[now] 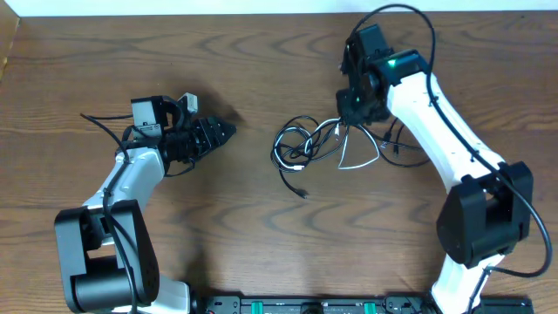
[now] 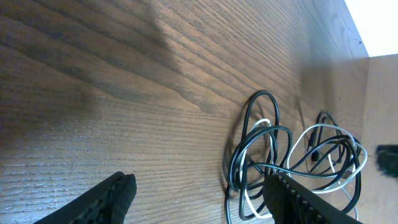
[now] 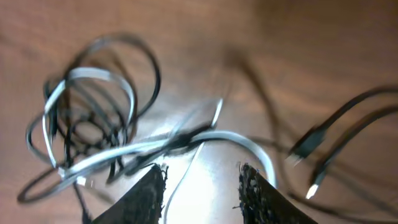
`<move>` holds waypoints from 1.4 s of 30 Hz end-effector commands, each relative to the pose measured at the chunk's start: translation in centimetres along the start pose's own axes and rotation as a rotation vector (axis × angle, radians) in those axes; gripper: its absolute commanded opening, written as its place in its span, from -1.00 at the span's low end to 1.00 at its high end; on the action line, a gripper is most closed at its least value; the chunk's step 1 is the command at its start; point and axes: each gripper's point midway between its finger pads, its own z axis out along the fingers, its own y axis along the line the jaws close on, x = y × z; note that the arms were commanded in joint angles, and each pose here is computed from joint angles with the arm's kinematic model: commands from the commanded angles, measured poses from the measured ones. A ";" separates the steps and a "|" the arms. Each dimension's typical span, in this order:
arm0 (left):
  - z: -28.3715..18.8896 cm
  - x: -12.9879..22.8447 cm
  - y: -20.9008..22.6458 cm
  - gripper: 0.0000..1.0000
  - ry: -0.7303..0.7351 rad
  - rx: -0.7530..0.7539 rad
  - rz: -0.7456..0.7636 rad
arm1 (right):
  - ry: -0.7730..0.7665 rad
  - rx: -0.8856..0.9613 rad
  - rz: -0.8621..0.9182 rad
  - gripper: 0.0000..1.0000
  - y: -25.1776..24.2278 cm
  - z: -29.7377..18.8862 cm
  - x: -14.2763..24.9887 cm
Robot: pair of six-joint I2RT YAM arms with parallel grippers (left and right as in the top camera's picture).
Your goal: Untangle cables
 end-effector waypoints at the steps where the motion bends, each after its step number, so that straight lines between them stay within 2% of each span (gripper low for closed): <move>1: 0.1 0.1 0.0 0.42 0.006 0.004 0.020 | 0.097 -0.046 -0.006 -0.17 1.5 2.6 2.2; 6: 0.1 0.1 0.0 0.41 0.006 0.004 0.020 | 0.184 -0.023 -0.029 -0.15 1.8 4.7 5.2; 12: 0.1 0.1 0.0 0.41 0.006 0.004 0.020 | 0.254 0.111 -0.007 -0.14 -0.9 5.6 7.7; 18: 0.1 0.1 0.0 0.41 0.006 0.004 0.020 | 0.179 -0.025 0.008 -0.17 1.6 3.7 5.1; 24: 0.1 0.1 0.0 0.41 0.006 0.004 0.020 | 0.063 -0.048 0.063 -0.22 2.5 1.4 2.0; 32: 0.1 0.1 0.0 0.41 0.006 0.004 0.020 | -0.075 0.075 0.179 -0.21 0.9 4.3 0.1; 35: 0.1 0.1 0.0 0.41 0.006 0.004 0.020 | -0.080 0.116 0.183 -0.39 -0.1 5.4 0.7; 38: 0.1 0.1 0.0 0.41 0.006 0.004 0.020 | -0.001 0.172 0.196 -0.59 -1.7 5.5 2.8; 42: 0.1 0.1 0.0 0.41 0.006 0.004 0.020 | 0.091 0.283 0.206 -0.58 -4.3 4.9 5.3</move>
